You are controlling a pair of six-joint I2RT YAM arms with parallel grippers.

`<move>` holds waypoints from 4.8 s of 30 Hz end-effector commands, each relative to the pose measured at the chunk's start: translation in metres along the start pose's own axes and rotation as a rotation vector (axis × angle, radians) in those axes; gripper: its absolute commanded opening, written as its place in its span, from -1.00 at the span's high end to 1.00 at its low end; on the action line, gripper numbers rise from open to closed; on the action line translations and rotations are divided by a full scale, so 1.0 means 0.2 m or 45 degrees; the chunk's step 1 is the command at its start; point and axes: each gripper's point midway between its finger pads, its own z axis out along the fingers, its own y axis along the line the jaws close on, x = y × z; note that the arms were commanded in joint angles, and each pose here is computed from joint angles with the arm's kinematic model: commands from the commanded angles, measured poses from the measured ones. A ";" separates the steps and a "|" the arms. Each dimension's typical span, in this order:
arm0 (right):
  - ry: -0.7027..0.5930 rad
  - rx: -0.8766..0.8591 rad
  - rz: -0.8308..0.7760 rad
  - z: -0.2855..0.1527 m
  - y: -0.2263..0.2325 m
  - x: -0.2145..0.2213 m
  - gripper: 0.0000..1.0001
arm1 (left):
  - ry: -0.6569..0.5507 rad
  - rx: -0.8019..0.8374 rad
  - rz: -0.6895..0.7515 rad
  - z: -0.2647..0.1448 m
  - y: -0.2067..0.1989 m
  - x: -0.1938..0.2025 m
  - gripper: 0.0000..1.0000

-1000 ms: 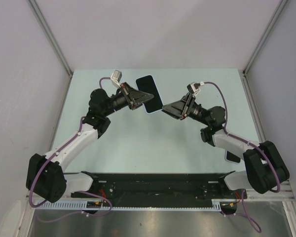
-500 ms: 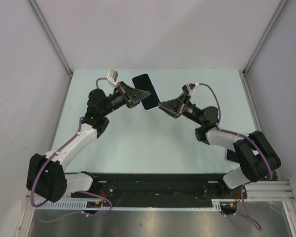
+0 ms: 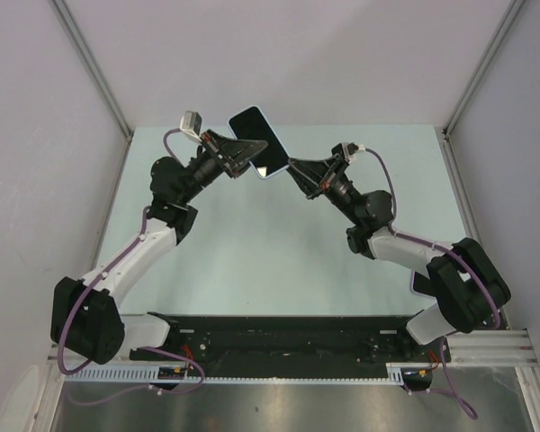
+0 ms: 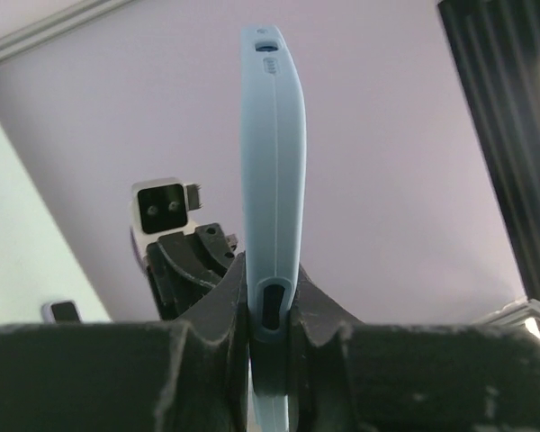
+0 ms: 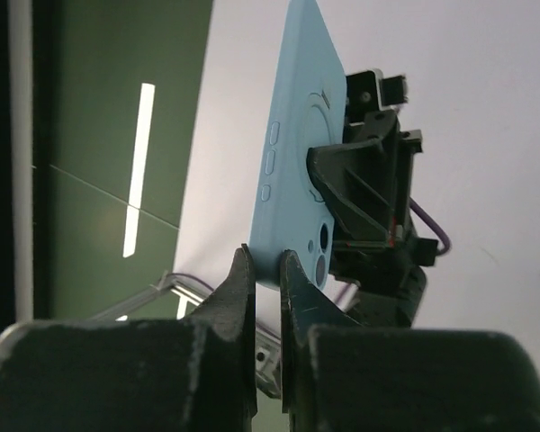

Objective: Take the phone out of the phone case
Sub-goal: Remove the phone case from the phone.

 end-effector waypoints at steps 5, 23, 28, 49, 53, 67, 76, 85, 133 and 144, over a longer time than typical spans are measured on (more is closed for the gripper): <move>-0.008 -0.502 0.176 0.14 0.49 0.06 1.00 | 0.117 0.428 0.155 -0.08 -0.60 0.14 0.99; 0.050 -0.331 -0.147 0.11 0.43 0.15 1.00 | 0.102 0.424 0.236 -0.15 -0.77 0.18 1.00; -0.013 0.051 -0.369 -0.05 0.23 0.05 0.33 | 0.086 0.339 0.259 -0.17 -0.71 0.18 1.00; 0.193 0.237 -0.717 -0.08 0.22 0.21 -0.55 | 0.084 0.124 0.135 -0.11 -0.40 0.15 1.00; 0.195 0.180 -0.701 -0.05 0.24 0.22 -0.46 | 0.102 0.099 0.131 -0.10 -0.35 0.16 1.00; 0.170 0.146 -0.634 0.07 0.27 0.24 1.00 | 0.102 0.079 0.115 -0.05 -0.29 0.13 1.00; 0.109 0.176 -0.651 0.01 0.28 0.23 1.00 | 0.028 0.131 0.184 -0.05 -0.35 0.09 -0.06; 0.132 0.148 -0.615 0.02 0.28 0.25 1.00 | 0.028 0.137 0.202 0.00 -0.34 0.07 -0.25; 0.189 -0.078 -0.254 -0.06 0.27 0.22 1.00 | -0.056 0.162 0.148 -0.04 -0.38 0.02 1.00; 0.099 -0.390 0.176 0.02 0.39 0.23 1.00 | -0.098 0.329 0.179 -0.11 -0.53 0.03 1.00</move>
